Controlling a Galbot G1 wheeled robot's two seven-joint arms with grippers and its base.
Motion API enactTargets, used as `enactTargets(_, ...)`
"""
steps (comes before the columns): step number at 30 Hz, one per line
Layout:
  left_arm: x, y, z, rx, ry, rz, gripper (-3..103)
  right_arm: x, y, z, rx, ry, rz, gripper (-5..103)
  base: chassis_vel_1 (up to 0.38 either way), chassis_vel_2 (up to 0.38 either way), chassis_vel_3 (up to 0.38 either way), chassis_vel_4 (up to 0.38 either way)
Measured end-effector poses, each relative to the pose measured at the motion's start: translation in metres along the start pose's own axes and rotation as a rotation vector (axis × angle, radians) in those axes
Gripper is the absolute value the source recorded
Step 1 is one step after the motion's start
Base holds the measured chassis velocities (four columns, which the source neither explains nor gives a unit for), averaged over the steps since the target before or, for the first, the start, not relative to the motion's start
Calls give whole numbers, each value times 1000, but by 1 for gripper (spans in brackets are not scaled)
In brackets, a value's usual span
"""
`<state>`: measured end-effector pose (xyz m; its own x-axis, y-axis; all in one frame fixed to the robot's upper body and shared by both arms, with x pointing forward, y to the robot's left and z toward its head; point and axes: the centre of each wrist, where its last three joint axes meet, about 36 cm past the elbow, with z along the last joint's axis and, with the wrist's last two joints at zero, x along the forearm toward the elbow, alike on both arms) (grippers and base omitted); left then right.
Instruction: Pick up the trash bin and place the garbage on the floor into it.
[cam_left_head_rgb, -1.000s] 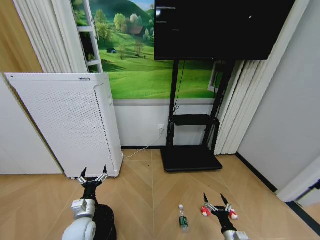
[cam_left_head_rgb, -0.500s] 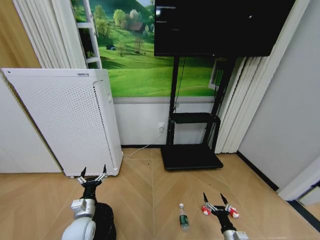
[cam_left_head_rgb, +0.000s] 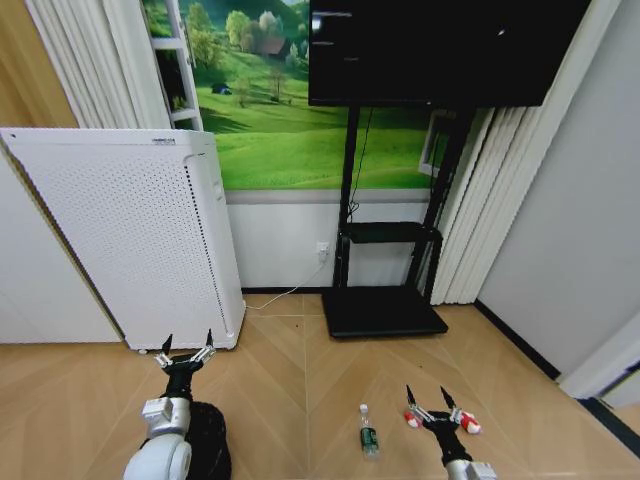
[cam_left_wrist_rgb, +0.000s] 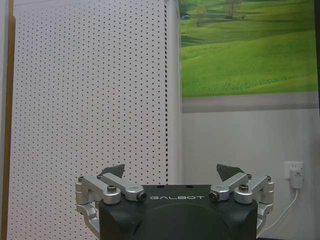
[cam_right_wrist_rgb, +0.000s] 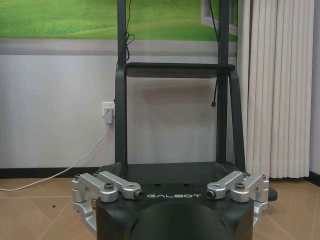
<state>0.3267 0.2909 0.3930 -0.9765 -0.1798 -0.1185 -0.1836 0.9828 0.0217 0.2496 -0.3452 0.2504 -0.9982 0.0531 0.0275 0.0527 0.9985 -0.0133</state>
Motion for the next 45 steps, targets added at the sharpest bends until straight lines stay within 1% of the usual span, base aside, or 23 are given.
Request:
enactTargets(12, 1, 0, 1, -1, 2, 0, 100, 1, 0, 1, 0, 5, 0, 100, 0, 0, 0, 0)
enactTargets(19, 1, 0, 1, -4, -13, -5, 100, 2, -1, 3, -7, 7, 6, 100, 0, 0, 0, 0)
enactTargets(21, 4, 0, -9, -20, -23, -14, 100, 2, -3, 2, -2, 6, 11, 100, 0, 0, 0, 0)
enactTargets(22, 4, 0, -9, -20, -23, -14, 100, 2, -3, 2, -2, 6, 11, 100, 0, 0, 0, 0)
enactTargets(24, 6, 3, -23, -50, -25, -22, 100, 2, -5, 3, 3, 4, 19, 100, 0, 0, 0, 0)
enactTargets(25, 6, 3, -23, -50, -25, -22, 100, 2, -5, 3, 3, 4, 19, 100, 0, 0, 0, 0)
enactTargets(26, 8, 5, -31, -66, -27, -26, 100, 2, -6, 3, 8, 4, 22, 100, 0, 0, 0, 0)
enactTargets(28, 14, 10, -58, -102, 2, -59, 100, 3, -8, 4, 30, 9, 24, 100, 0, 0, 0, 0)
enactTargets(29, 14, 10, -58, -102, 2, -59, 100, 3, -8, 4, 30, 9, 24, 100, 0, 0, 0, 0)
enactTargets(31, 20, 17, -79, -129, 27, -95, 100, 5, -9, 7, 58, 17, 20, 100, 0, 0, 0, 0)
enactTargets(32, 20, 17, -79, -129, 27, -95, 100, 5, -9, 7, 58, 17, 20, 100, 0, 0, 0, 0)
enactTargets(34, 28, 22, -94, -116, 60, -110, 100, 7, -10, 8, 75, 24, 25, 100, 0, 0, 0, 0)
enactTargets(35, 28, 22, -94, -116, 60, -110, 100, 7, -10, 8, 75, 24, 25, 100, 0, 0, 0, 0)
enactTargets(37, 39, 30, -107, -111, 99, -99, 100, 4, -12, 2, 85, 25, 44, 100, 0, 0, 0, 0)
enactTargets(38, 42, 33, -110, -111, 116, -94, 100, 1, -13, -2, 87, 20, 52, 100, 0, 0, 0, 0)
enactTargets(39, 42, 33, -110, -111, 116, -94, 100, 1, -13, -2, 87, 20, 52, 100, 0, 0, 0, 0)
enactTargets(41, 49, 40, -115, -124, 156, -79, 100, -7, -18, -11, 85, 2, 70, 100, 0, 0, 0, 0)
enactTargets(42, 49, 40, -115, -124, 156, -79, 100, -7, -18, -11, 85, 2, 70, 100, 0, 0, 0, 0)
enactTargets(44, 52, 48, -114, -160, 180, -63, 100, -10, -20, -15, 82, -6, 76, 100, 0, 0, 0, 0)
enactTargets(45, 52, 48, -114, -160, 180, -63, 100, -10, -20, -15, 82, -6, 76, 100, 0, 0, 0, 0)
